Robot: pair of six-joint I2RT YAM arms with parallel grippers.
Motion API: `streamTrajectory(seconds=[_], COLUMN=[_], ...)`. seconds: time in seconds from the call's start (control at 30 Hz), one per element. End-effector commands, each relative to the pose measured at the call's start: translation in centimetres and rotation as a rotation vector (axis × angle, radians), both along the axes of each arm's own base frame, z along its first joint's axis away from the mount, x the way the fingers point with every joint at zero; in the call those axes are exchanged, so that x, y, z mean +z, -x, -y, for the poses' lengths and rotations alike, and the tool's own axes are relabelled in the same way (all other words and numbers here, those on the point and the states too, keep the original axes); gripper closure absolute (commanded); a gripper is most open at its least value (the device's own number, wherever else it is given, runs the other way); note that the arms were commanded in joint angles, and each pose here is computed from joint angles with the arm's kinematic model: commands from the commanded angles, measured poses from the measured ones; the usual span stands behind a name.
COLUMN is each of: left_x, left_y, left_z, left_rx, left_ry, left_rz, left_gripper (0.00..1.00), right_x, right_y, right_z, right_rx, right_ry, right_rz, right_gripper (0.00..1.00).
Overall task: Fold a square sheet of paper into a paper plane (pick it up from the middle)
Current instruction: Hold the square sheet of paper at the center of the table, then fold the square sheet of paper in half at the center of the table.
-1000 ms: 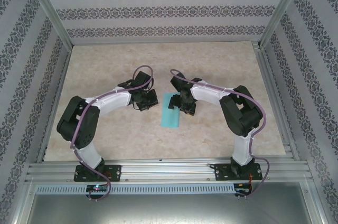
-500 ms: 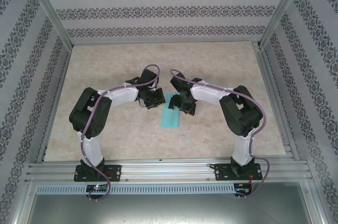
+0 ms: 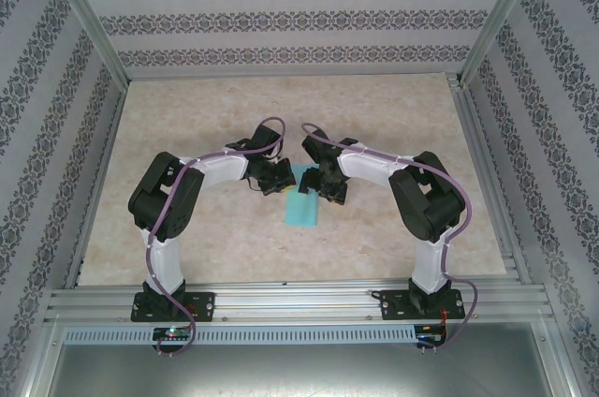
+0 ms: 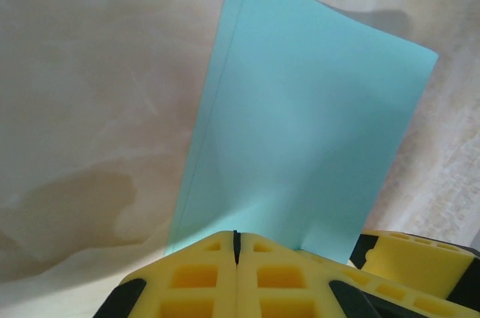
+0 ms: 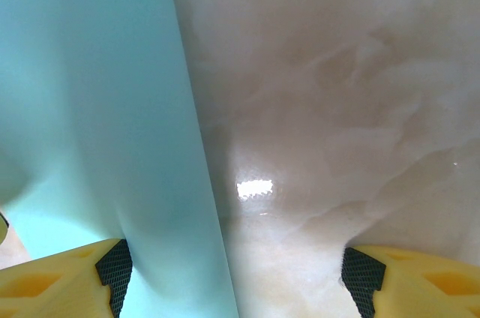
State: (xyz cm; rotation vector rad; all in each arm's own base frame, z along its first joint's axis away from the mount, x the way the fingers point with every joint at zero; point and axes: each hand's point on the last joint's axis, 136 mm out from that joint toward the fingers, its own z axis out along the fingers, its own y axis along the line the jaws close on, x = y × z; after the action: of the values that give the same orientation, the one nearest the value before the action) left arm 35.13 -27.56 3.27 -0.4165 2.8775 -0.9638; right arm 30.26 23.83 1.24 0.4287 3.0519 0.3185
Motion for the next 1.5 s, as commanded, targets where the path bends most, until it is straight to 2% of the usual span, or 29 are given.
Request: streamTrajectory(seconds=[0.0, 0.33, 0.57, 0.7, 0.87, 0.93, 1.03, 1.13, 1.23, 1.37, 1.47], left_x=[0.1, -2.8, -4.1, -4.5, -4.6, -4.5, -4.4, -4.3, -4.2, -4.2, -4.3], left_y=[0.7, 1.9, 2.5, 2.7, 2.9, 2.9, 2.9, 2.8, 2.7, 2.7, 2.7], left_z=[1.0, -0.2, -1.0, -1.3, -1.6, -1.5, -1.5, -1.5, -1.4, -1.3, -1.3], left_rx=[-0.038, -0.033, -0.042, -0.046, -0.046, -0.047, -0.047, -0.045, -0.045, -0.051, -0.048], left_ry=[0.026, -0.066, -0.109, -0.122, -0.129, -0.128, -0.127, -0.125, -0.123, -0.122, -0.12], left_rz=[0.011, -0.062, -0.079, -0.085, -0.084, -0.083, -0.081, -0.078, -0.075, -0.073, -0.075], left_gripper=[1.0, 1.0, 1.0, 1.0, 1.0, 1.0, 1.0, 1.0, 1.0, 1.0, 1.0], right_x=[-5.5, -5.4, -3.7, -0.2, 7.0, 8.7, 10.0, 9.7, 8.3, 5.8, 4.8], right_y=[2.4, 2.3, 1.2, -0.6, -3.2, -3.5, -3.4, -2.9, -2.2, -1.9, -1.6], right_z=[1.3, 1.0, 0.0, -0.8, -0.6, -1.0, -2.2, -4.3, -5.6, -5.2, -4.7], right_rx=[0.013, 0.018, 0.041, 0.07, 0.062, 0.057, 0.048, 0.082, 0.109, 0.096, 0.091], right_ry=[0.078, 0.071, 0.025, -0.018, -0.124, -0.234, -0.412, -0.563, -0.611, -0.565, -0.554], right_rz=[-0.106, -0.105, -0.064, 0.037, 0.265, 0.326, 0.372, 0.343, 0.281, 0.24, 0.22], right_gripper=[0.2, 0.2, 0.2, 0.2, 0.19, 0.28, 0.52, 0.74, 0.95, 1.0, 1.0])
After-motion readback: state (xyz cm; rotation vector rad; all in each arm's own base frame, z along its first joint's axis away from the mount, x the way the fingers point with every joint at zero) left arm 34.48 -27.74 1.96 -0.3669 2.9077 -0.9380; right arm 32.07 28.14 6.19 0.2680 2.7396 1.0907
